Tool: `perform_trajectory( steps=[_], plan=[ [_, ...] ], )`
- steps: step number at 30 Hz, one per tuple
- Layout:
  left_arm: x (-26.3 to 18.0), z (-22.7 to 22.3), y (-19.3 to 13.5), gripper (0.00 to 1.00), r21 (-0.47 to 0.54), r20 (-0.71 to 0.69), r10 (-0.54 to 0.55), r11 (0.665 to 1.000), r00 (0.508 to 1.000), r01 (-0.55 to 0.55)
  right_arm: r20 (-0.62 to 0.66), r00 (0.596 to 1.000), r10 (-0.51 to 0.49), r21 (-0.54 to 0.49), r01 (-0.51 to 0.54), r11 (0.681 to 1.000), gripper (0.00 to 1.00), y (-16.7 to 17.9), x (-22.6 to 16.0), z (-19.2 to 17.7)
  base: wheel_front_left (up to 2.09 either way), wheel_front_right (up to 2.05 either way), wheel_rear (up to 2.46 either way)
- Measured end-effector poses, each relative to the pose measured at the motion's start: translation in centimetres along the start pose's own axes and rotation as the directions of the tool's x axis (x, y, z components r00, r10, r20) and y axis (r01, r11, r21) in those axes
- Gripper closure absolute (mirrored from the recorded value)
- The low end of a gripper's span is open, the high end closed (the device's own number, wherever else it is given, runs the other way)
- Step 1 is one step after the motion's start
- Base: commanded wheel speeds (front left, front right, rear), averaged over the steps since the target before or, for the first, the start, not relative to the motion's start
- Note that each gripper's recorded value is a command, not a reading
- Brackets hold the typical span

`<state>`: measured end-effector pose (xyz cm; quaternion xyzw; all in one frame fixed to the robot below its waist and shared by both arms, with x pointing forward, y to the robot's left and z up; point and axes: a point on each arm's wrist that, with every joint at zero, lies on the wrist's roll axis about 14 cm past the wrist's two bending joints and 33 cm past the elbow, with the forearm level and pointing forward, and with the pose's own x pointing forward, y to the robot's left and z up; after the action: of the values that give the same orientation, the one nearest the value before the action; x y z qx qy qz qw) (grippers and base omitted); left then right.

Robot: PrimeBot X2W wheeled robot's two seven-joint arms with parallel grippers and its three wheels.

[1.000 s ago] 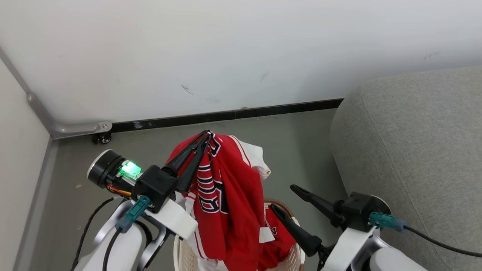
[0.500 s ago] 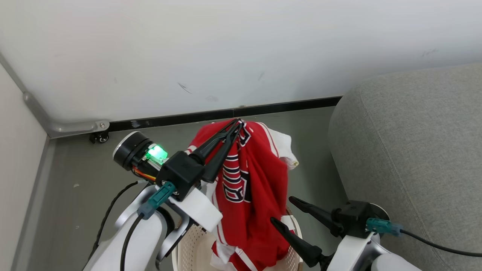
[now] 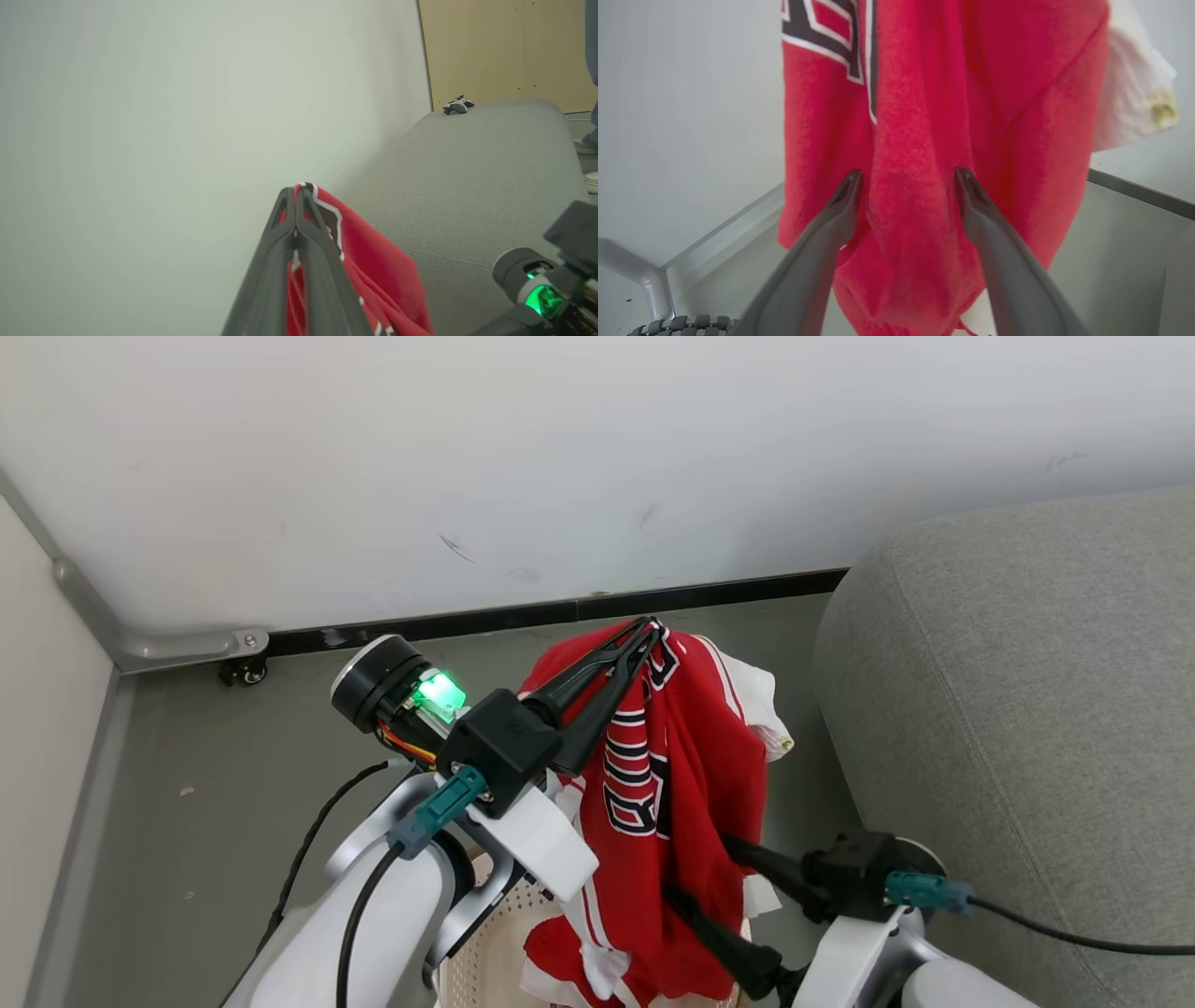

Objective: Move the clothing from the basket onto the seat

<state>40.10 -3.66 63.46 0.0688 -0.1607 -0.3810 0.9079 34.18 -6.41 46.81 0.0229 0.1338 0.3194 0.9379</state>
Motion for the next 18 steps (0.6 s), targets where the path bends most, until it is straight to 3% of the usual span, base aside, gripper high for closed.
perform_trajectory(
  steps=[18],
  plan=[
    [0.1,0.4,-0.9,1.0,-0.005,-0.016,-0.02,1.0,1.0,0.02,0.035,0.999,0.001,-0.081,0.002,0.997,0.01,0.0,1.8,0.8,0.0,0.0,0.0]
  ],
)
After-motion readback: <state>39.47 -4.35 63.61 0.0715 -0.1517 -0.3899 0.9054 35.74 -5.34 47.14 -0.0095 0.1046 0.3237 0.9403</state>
